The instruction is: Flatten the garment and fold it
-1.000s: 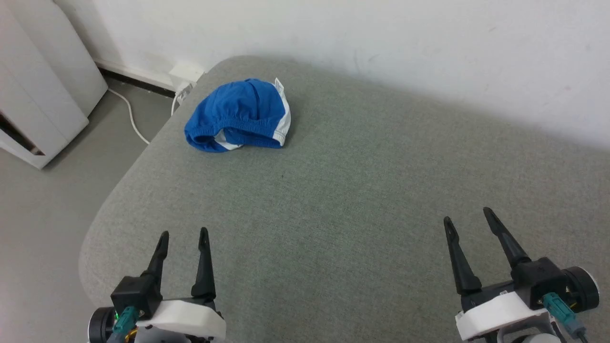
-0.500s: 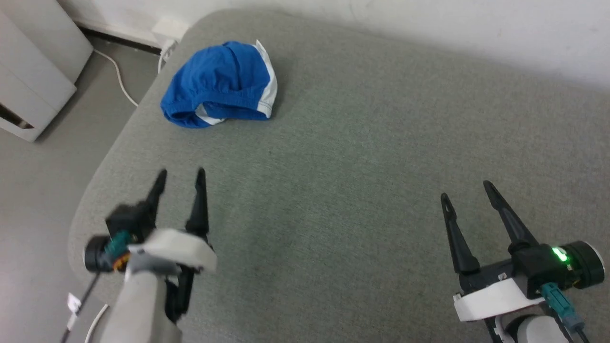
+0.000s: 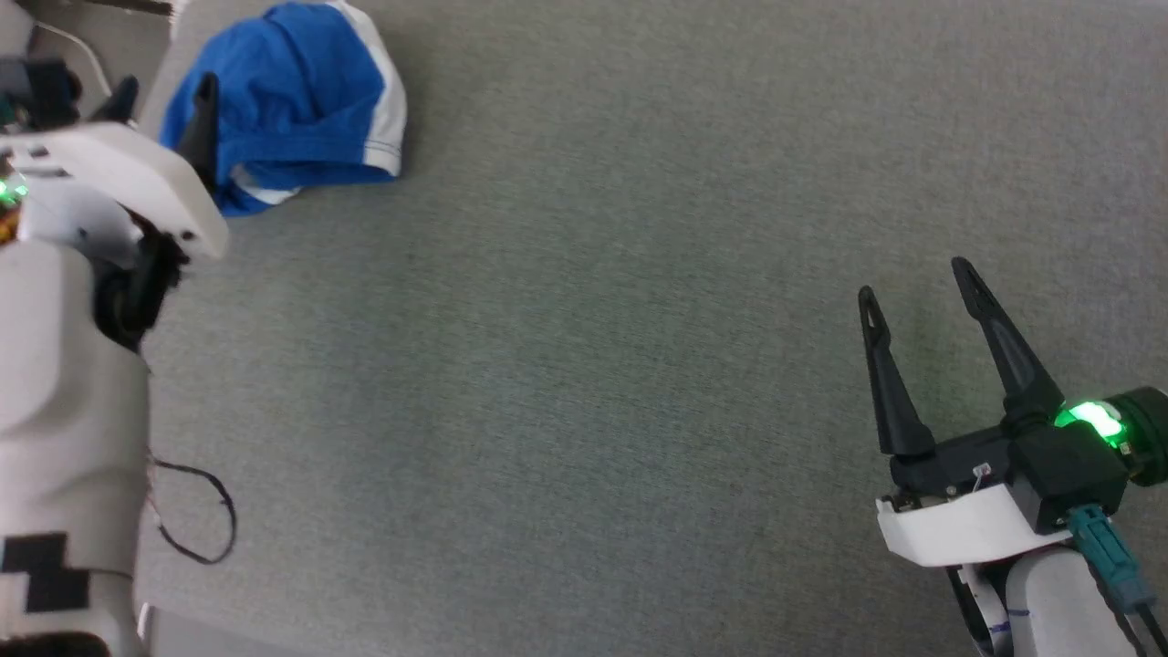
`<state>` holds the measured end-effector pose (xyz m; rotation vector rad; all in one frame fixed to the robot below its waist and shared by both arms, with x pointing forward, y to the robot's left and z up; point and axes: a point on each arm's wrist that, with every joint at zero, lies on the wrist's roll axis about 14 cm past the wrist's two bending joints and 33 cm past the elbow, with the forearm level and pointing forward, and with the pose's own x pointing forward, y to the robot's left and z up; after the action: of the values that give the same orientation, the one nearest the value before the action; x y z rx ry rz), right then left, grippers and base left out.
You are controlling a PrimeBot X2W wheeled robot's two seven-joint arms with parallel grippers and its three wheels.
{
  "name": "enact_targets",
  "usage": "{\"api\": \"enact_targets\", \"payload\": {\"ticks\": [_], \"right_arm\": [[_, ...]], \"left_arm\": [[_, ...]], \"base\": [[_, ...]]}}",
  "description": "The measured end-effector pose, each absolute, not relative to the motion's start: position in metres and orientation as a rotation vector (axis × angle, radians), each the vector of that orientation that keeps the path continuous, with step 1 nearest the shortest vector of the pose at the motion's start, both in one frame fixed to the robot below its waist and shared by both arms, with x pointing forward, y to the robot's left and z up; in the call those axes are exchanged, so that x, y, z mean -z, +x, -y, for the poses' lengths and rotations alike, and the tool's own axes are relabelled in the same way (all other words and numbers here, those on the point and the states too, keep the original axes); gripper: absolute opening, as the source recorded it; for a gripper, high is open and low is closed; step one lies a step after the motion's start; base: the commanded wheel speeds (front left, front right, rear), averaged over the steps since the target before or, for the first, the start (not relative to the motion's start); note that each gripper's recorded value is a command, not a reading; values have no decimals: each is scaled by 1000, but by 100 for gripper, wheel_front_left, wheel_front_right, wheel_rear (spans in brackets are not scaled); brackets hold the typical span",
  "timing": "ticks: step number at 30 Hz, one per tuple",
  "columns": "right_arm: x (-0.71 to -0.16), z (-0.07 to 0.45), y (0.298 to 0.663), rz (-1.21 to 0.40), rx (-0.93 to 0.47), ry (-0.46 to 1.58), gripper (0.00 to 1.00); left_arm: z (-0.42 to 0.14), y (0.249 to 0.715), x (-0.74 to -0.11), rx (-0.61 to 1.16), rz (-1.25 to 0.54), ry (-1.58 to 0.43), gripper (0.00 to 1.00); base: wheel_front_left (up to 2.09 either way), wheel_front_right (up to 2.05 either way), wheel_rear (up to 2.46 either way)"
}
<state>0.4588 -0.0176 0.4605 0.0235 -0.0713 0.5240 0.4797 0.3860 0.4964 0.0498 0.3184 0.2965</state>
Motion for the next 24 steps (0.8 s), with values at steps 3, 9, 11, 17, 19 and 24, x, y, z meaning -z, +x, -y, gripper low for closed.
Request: {"api": "enact_targets", "payload": {"ticks": [3, 9, 11, 17, 19, 24], "right_arm": [[-452, 26, 462, 53, -501, 22, 100], [-434, 48, 464, 8, -446, 8, 100], [-430, 57, 465, -5, -422, 6, 100], [-416, 76, 466, -44, -369, 2, 100], [-412, 81, 467, -53, -356, 2, 100], [-413, 88, 470, -50, -336, 4, 100]], "left_arm": [[-383, 499, -480, -263, -425, 50, 100], [-379, 516, -436, -244, -676, -39, 100], [-380, 513, -418, -244, -800, -49, 100], [-377, 504, -382, -225, -1046, -51, 100], [-375, 505, -377, -217, -1081, -63, 100], [-370, 508, -380, -193, -1085, -112, 0]], "base": [[0, 0, 0], [0, 0, 0], [0, 0, 0], [0, 0, 0], [0, 0, 0], [0, 0, 0]]}}
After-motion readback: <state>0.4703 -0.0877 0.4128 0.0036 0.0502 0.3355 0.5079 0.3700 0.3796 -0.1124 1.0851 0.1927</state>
